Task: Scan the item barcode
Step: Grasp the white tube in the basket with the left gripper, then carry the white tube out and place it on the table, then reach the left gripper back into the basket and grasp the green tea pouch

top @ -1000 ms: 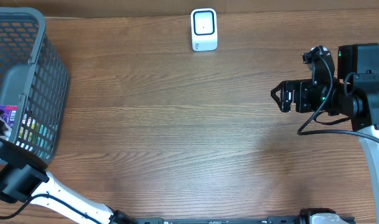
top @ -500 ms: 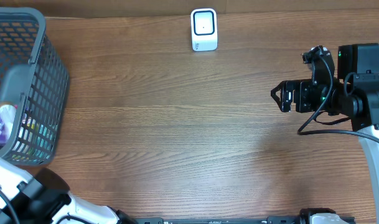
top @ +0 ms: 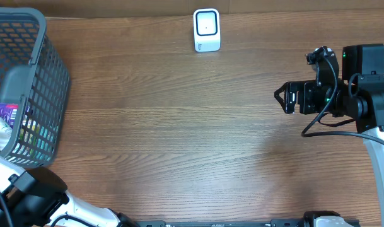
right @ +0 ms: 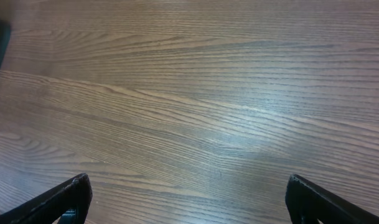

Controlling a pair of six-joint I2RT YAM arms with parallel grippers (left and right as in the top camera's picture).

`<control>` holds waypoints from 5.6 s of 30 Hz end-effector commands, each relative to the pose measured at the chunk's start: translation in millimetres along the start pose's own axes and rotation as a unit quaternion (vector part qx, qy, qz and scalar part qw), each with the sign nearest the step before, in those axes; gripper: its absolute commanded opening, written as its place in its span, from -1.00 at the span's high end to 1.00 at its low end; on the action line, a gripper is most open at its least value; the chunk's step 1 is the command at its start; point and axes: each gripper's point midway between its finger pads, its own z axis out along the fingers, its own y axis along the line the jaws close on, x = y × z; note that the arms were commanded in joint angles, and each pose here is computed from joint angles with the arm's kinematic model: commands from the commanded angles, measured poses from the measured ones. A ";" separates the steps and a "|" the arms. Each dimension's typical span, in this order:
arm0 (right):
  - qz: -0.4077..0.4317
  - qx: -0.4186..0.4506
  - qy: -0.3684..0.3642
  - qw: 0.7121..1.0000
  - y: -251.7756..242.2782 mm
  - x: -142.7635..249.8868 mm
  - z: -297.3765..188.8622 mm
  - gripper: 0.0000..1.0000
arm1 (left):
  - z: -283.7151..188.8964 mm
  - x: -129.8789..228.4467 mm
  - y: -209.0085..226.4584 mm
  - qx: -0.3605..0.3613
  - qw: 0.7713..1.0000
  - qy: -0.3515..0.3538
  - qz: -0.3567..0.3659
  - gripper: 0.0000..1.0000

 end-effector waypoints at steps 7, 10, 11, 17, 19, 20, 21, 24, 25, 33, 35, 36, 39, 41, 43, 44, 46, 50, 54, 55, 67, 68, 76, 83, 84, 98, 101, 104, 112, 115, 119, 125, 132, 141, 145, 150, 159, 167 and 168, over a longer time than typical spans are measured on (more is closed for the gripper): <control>-0.007 0.000 -0.016 1.000 3.3 -9.2 -6.4 -1.00 | 99.0 20.9 46.1 -0.079 0.996 0.037 0.001 -0.99; -0.007 0.000 -0.016 1.000 3.2 -9.3 -6.4 -1.00 | 126.7 27.5 62.4 -0.106 0.993 0.044 0.038 -1.00; -0.007 0.000 -0.016 1.000 3.2 -9.3 -6.4 -1.00 | 131.1 27.8 63.3 -0.106 0.992 0.046 0.047 -1.00; -0.006 0.000 -0.013 1.000 2.6 -9.1 -4.7 -1.00 | 174.3 39.2 67.2 -0.106 0.986 0.089 0.090 -0.94; -0.004 0.000 -0.009 1.000 1.7 -8.8 -2.2 -1.00 | 193.0 50.8 68.5 -0.111 0.982 0.116 0.096 -0.83; -0.003 0.000 -0.007 1.000 1.2 -8.6 -0.8 -1.00 | 198.6 54.9 69.5 -0.112 0.981 0.125 0.097 -0.74; -0.003 0.000 -0.005 1.000 0.8 -8.5 0.3 -1.00 | 204.6 59.0 71.0 -0.114 0.980 0.134 0.097 -0.66; -0.001 0.000 -0.002 1.000 0.0 -8.4 2.4 -1.00 | 215.0 64.1 73.0 -0.116 0.978 0.145 0.097 -0.50; -0.001 0.000 -0.002 1.000 -0.1 -8.3 2.8 -1.00 | 216.8 64.6 73.2 -0.117 0.978 0.146 0.097 -0.38; -0.001 0.000 -0.002 1.000 -0.2 -8.4 2.9 -1.00 | 212.7 67.0 67.9 -0.103 0.978 0.157 0.095 0.92; -0.001 0.000 -0.002 1.000 -0.3 -8.4 2.9 -1.00 | 203.9 62.2 61.3 -0.090 0.979 0.158 0.092 0.92; -0.001 0.000 -0.002 1.000 -0.3 -8.4 2.9 -1.00 | 193.7 53.5 52.9 -0.074 0.982 0.152 0.088 0.92; -0.001 0.000 -0.002 1.000 -0.3 -8.4 2.9 -1.00 | 161.9 28.3 28.7 -0.030 0.988 0.129 0.081 0.92; -0.001 0.000 -0.002 1.000 -0.3 -8.4 2.9 -1.00 | 138.3 12.3 14.2 -0.009 0.991 0.106 0.083 0.92; -0.001 0.000 -0.002 1.000 -0.3 -8.5 2.9 -1.00 | 103.6 -7.2 -3.5 0.014 0.994 0.070 0.079 0.92; -0.001 0.000 -0.002 1.000 -0.3 -8.5 2.9 -1.00 | 85.7 -14.9 -12.7 0.029 0.995 0.051 0.082 0.92; -0.001 0.000 -0.002 1.000 -0.3 -8.5 2.9 -1.00 | 49.0 -25.9 -32.9 0.062 0.994 0.014 0.092 0.92; -0.002 0.000 -0.003 1.000 -0.3 -8.9 2.9 -1.00 | -26.8 -30.9 -71.2 0.114 0.983 -0.061 0.131 0.92; -0.003 0.000 -0.005 1.000 -0.3 -10.3 2.9 -1.00 | -95.1 -10.8 -105.2 0.133 0.962 -0.129 0.200 0.91; -0.003 0.000 -0.005 1.000 -0.3 -10.2 2.9 -1.00 | -105.5 -3.5 -114.3 0.142 0.955 -0.137 0.220 0.92; -0.005 0.000 -0.011 1.000 -0.3 -13.2 2.8 -1.00 | -77.2 231.3 -272.2 0.326 0.785 0.115 0.513 0.91; -0.005 0.000 -0.011 1.000 -0.3 -13.2 2.8 -1.00 | -55.7 263.2 -280.9 0.305 0.783 0.161 0.517 0.91; -0.005 0.000 -0.011 1.000 -0.3 -13.2 2.8 -1.00 | 57.8 286.1 -259.8 -0.100 0.907 0.037 0.408 0.92; -0.005 0.004 -0.011 1.000 -1.5 -13.1 2.8 -1.00 | 95.7 334.1 -268.9 -0.195 0.887 -0.062 0.415 0.92; -0.005 0.004 -0.011 1.000 -1.5 -13.1 2.9 -1.00 | 101.3 341.8 -267.5 -0.203 0.888 -0.067 0.408 0.92; -0.005 0.004 -0.011 1.000 -1.5 -13.1 2.9 -1.00 | 130.6 423.4 -252.2 -0.227 0.850 0.008 0.476 0.65; -0.005 0.004 -0.011 1.000 -1.5 -13.1 2.9 -1.00 | 133.5 434.6 -257.4 -0.205 0.834 0.033 0.511 0.07; -0.005 0.004 -0.011 1.000 -1.5 -13.1 2.9 -1.00 | 133.1 433.6 -260.1 -0.201 0.834 0.030 0.514 -0.04; -0.005 0.004 -0.011 1.000 -1.5 -13.1 2.9 -1.00 | 97.6 415.0 -287.6 -0.142 0.861 0.012 0.487 0.16; -0.005 0.004 -0.010 1.000 -1.5 -13.0 3.0 -1.00 | 82.3 406.0 -298.5 -0.107 0.879 0.022 0.463 0.20; -0.005 0.004 -0.010 1.000 -1.7 -12.5 3.4 -1.00 | 80.4 388.7 -302.8 -0.070 0.904 0.072 0.415 0.33; -0.003 0.004 -0.006 1.000 -2.4 -11.0 5.6 -1.00 | 98.5 377.0 -304.2 0.000 0.911 0.202 0.360 0.91; -0.002 0.004 -0.003 1.000 -3.2 -10.7 7.4 -1.00 | 89.9 369.0 -319.6 0.074 0.886 0.221 0.400 0.91; 0.002 0.003 0.008 1.000 -5.9 -9.7 14.9 -1.00 | -102.4 204.7 -301.0 0.182 0.928 -0.052 0.320 0.68; 0.004 0.001 0.013 1.000 -6.4 -9.2 18.4 -1.00 | -141.9 143.7 -241.8 0.159 0.947 -0.114 0.256 0.29; 0.006 -0.002 0.018 1.000 -6.3 -8.8 21.1 -1.00 | -124.9 67.2 -136.5 0.063 0.982 -0.112 0.139 -0.27; 0.006 -0.002 0.018 1.000 -6.6 -8.9 21.7 -1.00 | -20.9 7.9 -35.1 -0.038 0.998 -0.008 0.054 -0.53; 0.006 -0.002 0.019 1.000 -6.6 -8.6 21.7 -1.00 | 49.7 23.3 -28.1 -0.075 0.990 0.082 0.084 -0.55; 0.006 -0.002 0.019 1.000 -6.6 -8.6 21.7 -1.00 | 57.6 29.1 -25.7 -0.081 0.988 0.098 0.087 -0.54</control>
